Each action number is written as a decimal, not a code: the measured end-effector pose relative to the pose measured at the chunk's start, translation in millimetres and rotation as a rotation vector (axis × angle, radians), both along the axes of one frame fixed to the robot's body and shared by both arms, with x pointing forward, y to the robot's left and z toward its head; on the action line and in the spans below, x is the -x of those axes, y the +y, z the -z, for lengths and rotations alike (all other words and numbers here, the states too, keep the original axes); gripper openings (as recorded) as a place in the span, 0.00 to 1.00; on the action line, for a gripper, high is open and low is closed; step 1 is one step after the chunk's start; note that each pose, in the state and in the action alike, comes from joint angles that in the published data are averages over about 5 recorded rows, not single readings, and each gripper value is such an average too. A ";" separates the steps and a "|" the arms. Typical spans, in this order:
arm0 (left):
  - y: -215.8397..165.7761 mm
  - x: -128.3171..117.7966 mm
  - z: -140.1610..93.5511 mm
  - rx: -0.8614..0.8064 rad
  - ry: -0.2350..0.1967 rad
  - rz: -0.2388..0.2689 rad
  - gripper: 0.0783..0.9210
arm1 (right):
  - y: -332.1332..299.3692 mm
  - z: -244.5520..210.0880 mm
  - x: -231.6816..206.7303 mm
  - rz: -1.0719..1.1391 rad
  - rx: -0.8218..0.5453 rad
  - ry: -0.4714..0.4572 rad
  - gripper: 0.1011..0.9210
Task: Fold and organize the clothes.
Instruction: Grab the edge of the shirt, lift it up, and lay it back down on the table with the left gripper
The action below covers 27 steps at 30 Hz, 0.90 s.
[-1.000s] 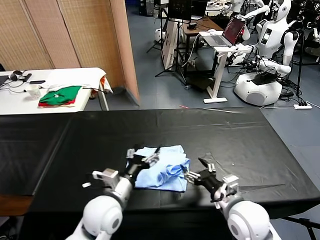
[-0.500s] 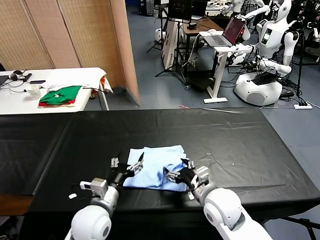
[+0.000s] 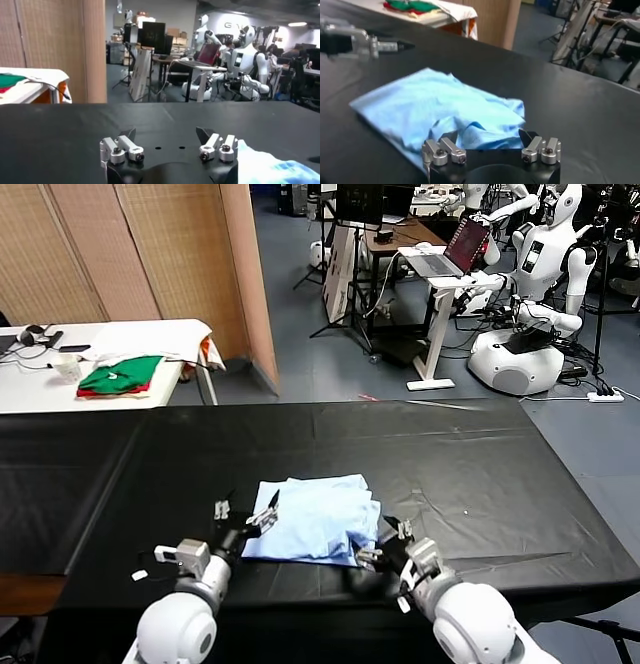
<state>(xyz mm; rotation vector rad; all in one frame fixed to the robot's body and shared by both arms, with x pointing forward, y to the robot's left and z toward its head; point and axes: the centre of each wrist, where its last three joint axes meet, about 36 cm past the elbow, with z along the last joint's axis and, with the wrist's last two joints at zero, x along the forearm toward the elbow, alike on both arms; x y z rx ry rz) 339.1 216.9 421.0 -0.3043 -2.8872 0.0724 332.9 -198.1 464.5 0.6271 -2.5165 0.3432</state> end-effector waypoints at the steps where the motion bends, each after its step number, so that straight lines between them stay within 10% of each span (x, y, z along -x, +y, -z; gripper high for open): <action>1: 1.4 0.1 0.2 -0.002 0.000 -0.002 0.98 | -1.2 -0.8 3.4 0.002 0.001 0.002 0.98; 18: 9.2 2.7 11.1 -0.022 0.010 -0.020 0.98 | 0.2 -23.6 26.0 0.038 -0.145 -0.042 0.98; 27: 9.2 4.8 22.4 -0.028 0.024 -0.030 0.98 | 7.0 20.4 -1.1 0.061 -0.009 -0.018 0.98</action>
